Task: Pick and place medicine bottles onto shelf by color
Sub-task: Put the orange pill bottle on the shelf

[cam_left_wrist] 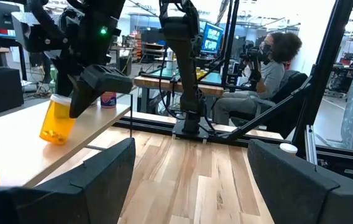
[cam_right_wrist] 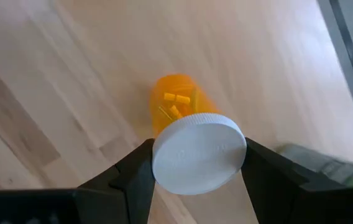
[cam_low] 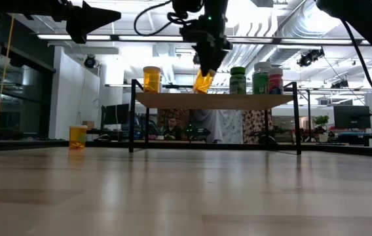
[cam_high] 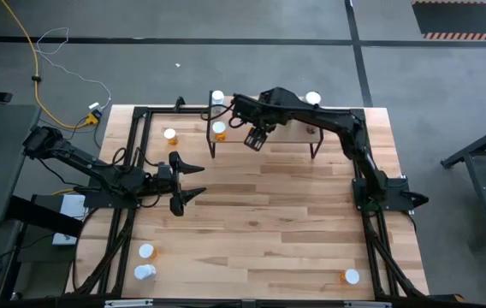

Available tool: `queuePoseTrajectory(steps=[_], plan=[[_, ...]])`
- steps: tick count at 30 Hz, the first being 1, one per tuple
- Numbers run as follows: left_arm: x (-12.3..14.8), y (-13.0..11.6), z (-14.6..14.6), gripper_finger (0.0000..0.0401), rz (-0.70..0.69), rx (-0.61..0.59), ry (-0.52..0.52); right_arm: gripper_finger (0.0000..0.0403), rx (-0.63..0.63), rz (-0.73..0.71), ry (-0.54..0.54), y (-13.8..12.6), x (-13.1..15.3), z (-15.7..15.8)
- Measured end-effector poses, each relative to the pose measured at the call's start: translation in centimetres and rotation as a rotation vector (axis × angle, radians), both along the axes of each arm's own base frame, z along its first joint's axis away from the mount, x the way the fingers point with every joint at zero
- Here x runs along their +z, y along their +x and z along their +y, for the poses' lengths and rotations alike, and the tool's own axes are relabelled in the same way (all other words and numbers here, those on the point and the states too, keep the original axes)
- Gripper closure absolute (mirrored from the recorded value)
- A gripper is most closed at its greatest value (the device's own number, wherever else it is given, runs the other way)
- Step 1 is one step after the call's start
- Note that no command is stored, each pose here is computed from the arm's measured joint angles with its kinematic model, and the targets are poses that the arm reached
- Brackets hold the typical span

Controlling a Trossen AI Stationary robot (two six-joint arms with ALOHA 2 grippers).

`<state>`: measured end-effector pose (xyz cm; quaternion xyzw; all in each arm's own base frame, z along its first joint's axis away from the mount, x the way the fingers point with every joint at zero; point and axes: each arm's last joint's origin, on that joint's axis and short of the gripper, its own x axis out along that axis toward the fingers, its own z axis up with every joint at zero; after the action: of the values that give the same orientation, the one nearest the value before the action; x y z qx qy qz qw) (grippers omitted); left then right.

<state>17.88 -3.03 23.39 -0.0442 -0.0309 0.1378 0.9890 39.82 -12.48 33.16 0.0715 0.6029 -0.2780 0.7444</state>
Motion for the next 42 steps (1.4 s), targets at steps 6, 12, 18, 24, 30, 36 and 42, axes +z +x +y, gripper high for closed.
queuePoseTrajectory(steps=[6,12,18,24,30,36,42], plan=[[0.00,0.00,0.00,0.0100,0.000,0.000,0.000,0.0203,0.000,0.014,0.001,-0.28,0.01,-0.50],[0.00,0.00,0.00,0.0100,-0.002,0.000,-0.007,0.0188,0.013,0.018,0.001,-0.26,-0.03,-0.46],[0.00,0.00,0.00,0.0100,-0.002,0.000,-0.007,0.0182,0.031,0.017,0.003,-0.14,-0.13,-0.48],[0.00,0.00,0.00,0.0100,-0.002,0.000,-0.007,0.0182,0.074,0.030,0.006,-0.13,-0.15,-0.45],[0.00,0.00,0.00,0.0100,-0.002,0.000,-0.007,0.0181,0.074,0.030,0.005,-0.13,-0.15,-0.46],[0.00,0.00,0.00,0.0100,-0.002,0.000,-0.007,0.0181,0.074,0.028,0.002,-0.11,-0.12,-0.47],[0.00,0.00,0.00,0.0100,-0.002,0.000,-0.007,0.0181,0.081,0.029,-0.002,-0.29,0.09,-0.78]])
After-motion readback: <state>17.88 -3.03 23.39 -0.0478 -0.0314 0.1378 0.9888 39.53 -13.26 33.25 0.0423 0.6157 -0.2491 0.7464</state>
